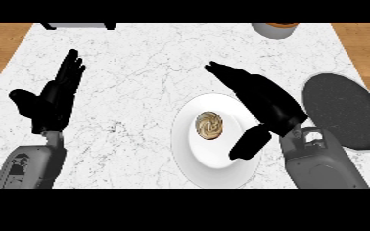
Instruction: Pick the cupcake from the plate and place it in the pan
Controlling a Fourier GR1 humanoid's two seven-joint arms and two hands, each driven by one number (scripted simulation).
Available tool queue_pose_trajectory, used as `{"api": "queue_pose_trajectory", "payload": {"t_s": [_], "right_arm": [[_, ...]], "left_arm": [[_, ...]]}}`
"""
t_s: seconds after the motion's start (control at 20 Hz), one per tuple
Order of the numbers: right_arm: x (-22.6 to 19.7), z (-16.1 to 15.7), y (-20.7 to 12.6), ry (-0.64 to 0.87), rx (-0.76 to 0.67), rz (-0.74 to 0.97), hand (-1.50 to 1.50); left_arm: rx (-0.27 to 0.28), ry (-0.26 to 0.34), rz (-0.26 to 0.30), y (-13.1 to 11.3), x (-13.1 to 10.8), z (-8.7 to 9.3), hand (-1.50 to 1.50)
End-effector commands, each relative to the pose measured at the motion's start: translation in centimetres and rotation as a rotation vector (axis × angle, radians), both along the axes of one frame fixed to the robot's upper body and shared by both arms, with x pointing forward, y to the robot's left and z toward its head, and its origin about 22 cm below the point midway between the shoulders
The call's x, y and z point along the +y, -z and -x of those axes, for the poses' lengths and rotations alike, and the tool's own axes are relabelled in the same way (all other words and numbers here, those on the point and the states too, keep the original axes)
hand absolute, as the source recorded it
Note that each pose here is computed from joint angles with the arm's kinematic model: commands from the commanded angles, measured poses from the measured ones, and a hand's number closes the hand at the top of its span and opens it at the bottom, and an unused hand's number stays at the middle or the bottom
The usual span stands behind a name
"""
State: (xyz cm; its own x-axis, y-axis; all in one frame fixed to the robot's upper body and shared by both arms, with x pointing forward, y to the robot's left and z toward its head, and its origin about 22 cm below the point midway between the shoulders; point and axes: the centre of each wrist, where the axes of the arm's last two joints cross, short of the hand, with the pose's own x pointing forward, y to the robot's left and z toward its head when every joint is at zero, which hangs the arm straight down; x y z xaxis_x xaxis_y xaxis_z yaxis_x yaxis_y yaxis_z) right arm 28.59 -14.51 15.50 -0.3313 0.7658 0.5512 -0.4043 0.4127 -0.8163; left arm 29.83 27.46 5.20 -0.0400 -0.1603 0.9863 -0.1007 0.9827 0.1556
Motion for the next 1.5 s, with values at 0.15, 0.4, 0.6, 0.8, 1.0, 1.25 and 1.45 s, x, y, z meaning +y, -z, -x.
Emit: {"api": "queue_pose_trajectory", "payload": {"t_s": [0.15, 0.4, 0.6, 0.8, 1.0, 1.25, 1.45], "right_arm": [[-1.1, -2.2, 2.8, 0.024, 0.072, 0.074, -1.50], [0.9, -2.0, 3.6, -0.040, 0.121, 0.104, -1.50], [-0.1, -3.2, 4.4, -0.070, 0.127, 0.126, -1.50], [2.9, -2.1, 6.5, -0.075, 0.128, 0.145, -1.50], [5.0, -3.1, 6.5, -0.088, 0.131, 0.213, -1.50], [5.3, -2.7, 7.6, -0.042, 0.121, 0.370, -1.50], [3.5, -4.1, 8.3, -0.045, 0.157, 0.422, -1.50]], "left_arm": [[-0.022, 0.006, 0.006, 0.3, -1.5, 0.0, 0.00], [-0.009, -0.006, 0.000, -0.8, 0.9, -1.2, 0.00], [0.001, 0.000, -0.002, 0.2, -0.7, 1.3, 0.00], [-0.006, 0.012, 0.008, -0.8, -0.1, -0.4, 0.00], [-0.002, 0.006, -0.002, 1.4, -0.1, -1.0, 0.00], [-0.021, -0.005, -0.009, -0.9, -0.9, -0.9, 0.00], [0.003, 0.016, 0.000, -0.5, 0.6, -1.2, 0.00]]}}
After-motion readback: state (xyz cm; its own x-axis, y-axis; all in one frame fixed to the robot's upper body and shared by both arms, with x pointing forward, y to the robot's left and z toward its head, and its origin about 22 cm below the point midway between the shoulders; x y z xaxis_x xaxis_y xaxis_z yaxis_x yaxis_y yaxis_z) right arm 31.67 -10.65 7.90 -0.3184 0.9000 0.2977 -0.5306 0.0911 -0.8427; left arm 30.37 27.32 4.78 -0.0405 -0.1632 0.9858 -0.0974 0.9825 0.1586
